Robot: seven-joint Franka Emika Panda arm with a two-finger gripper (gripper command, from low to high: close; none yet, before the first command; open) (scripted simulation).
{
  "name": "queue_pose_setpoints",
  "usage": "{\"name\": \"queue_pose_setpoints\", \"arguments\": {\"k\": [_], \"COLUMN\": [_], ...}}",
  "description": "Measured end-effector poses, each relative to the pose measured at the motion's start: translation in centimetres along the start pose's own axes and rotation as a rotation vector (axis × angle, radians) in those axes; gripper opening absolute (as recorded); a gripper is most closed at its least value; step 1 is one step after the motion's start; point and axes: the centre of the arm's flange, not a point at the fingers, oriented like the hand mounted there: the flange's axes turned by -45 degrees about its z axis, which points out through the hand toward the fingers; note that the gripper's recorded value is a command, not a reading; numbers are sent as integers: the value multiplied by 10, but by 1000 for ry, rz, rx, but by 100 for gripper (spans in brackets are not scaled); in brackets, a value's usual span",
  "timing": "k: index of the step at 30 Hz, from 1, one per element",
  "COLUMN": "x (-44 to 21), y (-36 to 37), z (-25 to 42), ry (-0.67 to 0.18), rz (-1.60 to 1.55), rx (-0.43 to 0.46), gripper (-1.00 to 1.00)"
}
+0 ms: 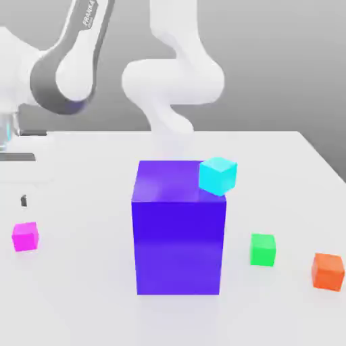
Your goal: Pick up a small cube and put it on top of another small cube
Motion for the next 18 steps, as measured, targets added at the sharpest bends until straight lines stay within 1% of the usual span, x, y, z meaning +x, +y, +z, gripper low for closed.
{"name": "queue_pose_setpoints", "arguments": {"k": [4, 5, 11, 12, 18], "x": [-64, -72, -86, -87, -88], "y": [2, 2, 0, -1, -2], "z": [48, 58, 111, 119, 124], "ry": [-95, -107, -120, -119, -118], "rz": [-43, -49, -55, -54, -53], "rx": [43, 48, 52, 54, 58], "gripper": [0, 0, 0, -100, -100]}}
